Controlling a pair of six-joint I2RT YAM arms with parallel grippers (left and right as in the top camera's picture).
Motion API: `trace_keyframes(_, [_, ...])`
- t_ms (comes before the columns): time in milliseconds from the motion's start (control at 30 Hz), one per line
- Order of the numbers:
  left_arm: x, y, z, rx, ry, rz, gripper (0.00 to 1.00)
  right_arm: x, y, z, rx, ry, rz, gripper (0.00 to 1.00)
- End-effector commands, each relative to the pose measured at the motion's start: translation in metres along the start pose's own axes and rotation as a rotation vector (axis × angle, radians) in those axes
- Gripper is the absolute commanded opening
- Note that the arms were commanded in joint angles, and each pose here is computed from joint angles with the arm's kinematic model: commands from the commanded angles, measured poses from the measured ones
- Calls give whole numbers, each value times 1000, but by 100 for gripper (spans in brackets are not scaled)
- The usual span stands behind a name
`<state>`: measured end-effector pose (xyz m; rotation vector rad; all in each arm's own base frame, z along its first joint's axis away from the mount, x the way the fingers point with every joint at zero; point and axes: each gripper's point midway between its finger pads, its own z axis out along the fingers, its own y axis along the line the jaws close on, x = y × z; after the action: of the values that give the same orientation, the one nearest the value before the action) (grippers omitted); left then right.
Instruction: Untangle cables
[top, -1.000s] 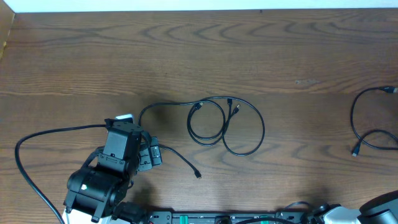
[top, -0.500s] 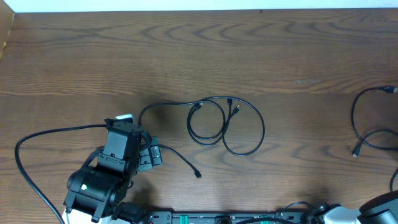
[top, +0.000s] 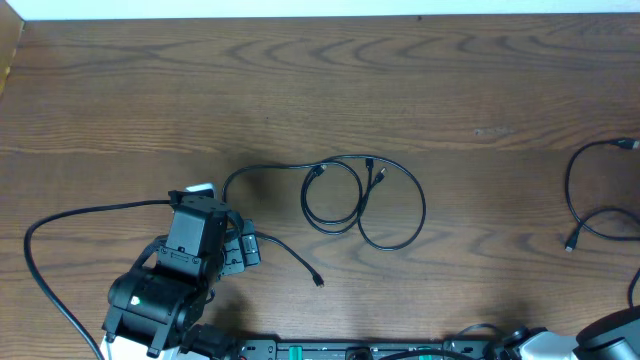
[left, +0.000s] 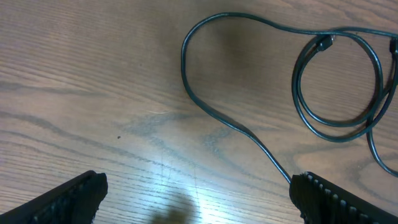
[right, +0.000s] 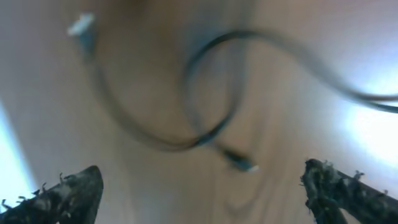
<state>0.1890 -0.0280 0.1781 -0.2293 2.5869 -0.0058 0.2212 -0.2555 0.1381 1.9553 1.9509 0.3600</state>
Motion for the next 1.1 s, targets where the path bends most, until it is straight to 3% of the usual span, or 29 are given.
trace_keyframes(0, [-5,0,-4,-2,-16,3,98,39,50,-8,-242,140,-222,99])
trace_keyframes(300, [-5,0,-4,-2,-16,3,98,77,68,10,-138,149,-456,99])
trace_keyframes(733, [-5,0,-4,-2,-16,3,98,183,126,21,-268,244,-1004,99])
trace_keyframes(1067, [-5,0,-4,-2,-16,3,98,275,141,19,-379,325,-1411,99])
